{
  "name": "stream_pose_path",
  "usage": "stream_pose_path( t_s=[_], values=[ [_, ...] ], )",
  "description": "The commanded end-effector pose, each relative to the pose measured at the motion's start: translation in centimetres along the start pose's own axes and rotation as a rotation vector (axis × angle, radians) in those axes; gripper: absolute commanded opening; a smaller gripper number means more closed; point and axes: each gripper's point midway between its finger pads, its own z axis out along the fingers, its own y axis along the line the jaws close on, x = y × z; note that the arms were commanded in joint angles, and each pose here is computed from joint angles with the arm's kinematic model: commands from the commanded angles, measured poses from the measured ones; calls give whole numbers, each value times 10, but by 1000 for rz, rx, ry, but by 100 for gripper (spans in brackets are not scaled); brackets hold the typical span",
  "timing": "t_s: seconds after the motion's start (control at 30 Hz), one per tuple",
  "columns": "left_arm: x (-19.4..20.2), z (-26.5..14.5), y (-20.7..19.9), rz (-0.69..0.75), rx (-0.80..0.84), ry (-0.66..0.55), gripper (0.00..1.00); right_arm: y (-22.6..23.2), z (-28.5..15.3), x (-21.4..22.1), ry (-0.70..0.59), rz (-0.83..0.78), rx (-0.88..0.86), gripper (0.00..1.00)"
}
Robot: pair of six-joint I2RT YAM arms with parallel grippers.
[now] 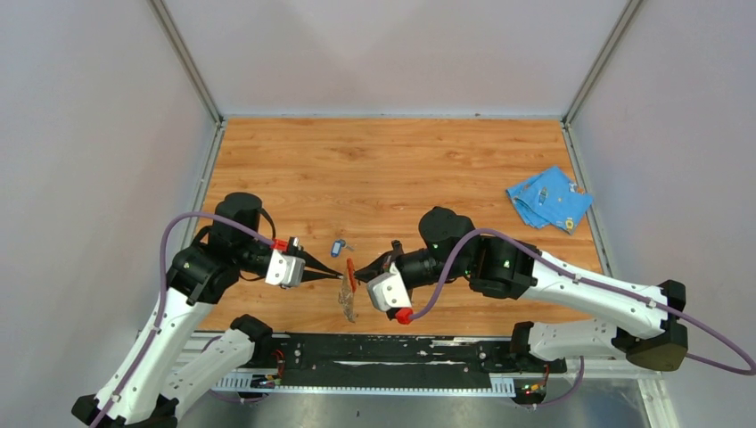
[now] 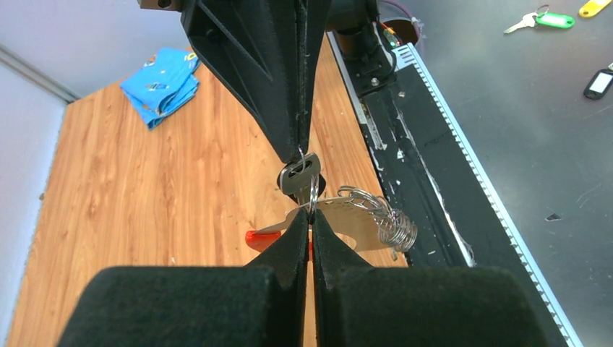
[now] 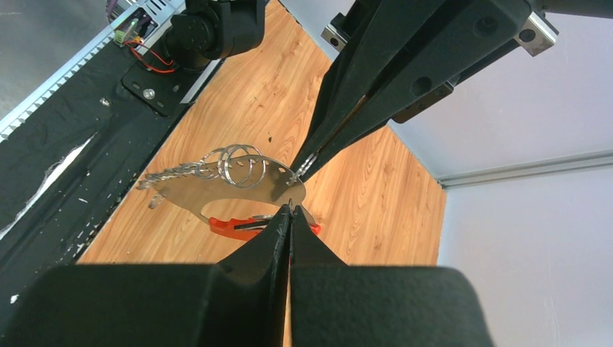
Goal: Put the keys on the keyring
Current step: Insert the key onto the keyring.
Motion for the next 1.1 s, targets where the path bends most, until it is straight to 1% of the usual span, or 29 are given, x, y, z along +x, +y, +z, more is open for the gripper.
stream_pose_path(
  t_s=[0.0,0.47,0.67,1.07],
  values=[
    [-11,-2,-2,35,4,-24,0,-10,-2,-9,-2,-34,28,0],
    [-7,-2,0,25,-12,-4,0,-21,2,-13,-30,-35,79,0],
    [-7,-3,1,18,-23,7,0,-19,6,-15,-45,-35,61,0],
    [-8,-5,0,35,-30,8,0,-11,6,-11,-30,-35,33,0]
  ],
)
